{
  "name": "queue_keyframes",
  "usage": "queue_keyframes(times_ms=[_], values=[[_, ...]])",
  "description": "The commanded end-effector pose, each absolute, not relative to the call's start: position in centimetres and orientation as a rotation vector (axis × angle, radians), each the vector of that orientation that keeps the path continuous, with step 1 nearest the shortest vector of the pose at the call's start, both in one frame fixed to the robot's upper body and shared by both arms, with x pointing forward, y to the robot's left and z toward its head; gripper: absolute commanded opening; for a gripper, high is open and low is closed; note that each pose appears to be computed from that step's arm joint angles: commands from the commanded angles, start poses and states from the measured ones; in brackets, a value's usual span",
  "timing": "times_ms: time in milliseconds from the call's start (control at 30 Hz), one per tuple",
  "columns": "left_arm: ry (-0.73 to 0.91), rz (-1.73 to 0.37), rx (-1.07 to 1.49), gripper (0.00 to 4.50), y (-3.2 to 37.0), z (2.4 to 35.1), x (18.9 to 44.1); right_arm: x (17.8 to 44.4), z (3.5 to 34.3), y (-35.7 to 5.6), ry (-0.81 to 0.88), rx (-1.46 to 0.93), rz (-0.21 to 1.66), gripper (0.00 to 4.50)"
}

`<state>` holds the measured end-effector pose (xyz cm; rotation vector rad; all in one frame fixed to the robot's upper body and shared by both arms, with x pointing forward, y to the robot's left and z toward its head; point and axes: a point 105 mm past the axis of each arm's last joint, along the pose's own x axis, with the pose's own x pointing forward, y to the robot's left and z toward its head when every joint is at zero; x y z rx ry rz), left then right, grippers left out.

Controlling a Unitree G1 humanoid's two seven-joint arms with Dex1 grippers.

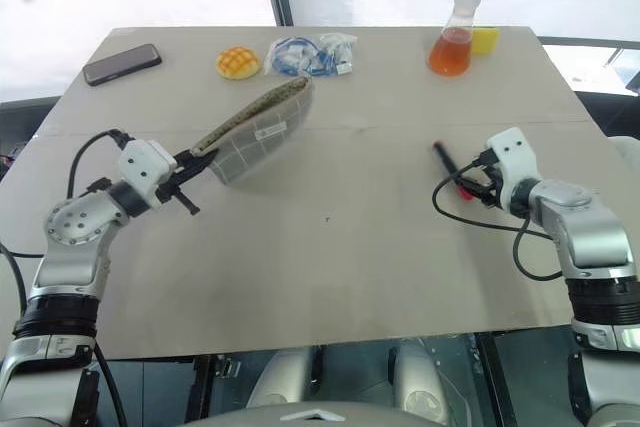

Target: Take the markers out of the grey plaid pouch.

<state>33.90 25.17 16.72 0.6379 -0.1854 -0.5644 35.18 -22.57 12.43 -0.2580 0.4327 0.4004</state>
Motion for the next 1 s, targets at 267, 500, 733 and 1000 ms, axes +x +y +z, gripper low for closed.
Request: queue_keyframes(times_ms=[267,500,733,1000], values=[[-0.209,-0.43,0.958,0.0,30.0,19.2,32.9,33.3,19.6,-15.3,0.038,-0.311,0.667,2.52],[-0.07,-0.488,1.131,0.0,32.9,16.3,32.7,29.4,16.9,-9.3,0.041,-0.305,0.891,2.52],[-0.028,-0.437,1.143,0.0,32.5,15.9,36.2,28.5,14.4,-7.2,0.069,-0.311,0.912,2.52],[-0.09,-0.527,0.828,1.85,31.3,17.0,36.2,26.5,12.9,-8.5,0.073,-0.359,0.895,2.57]])
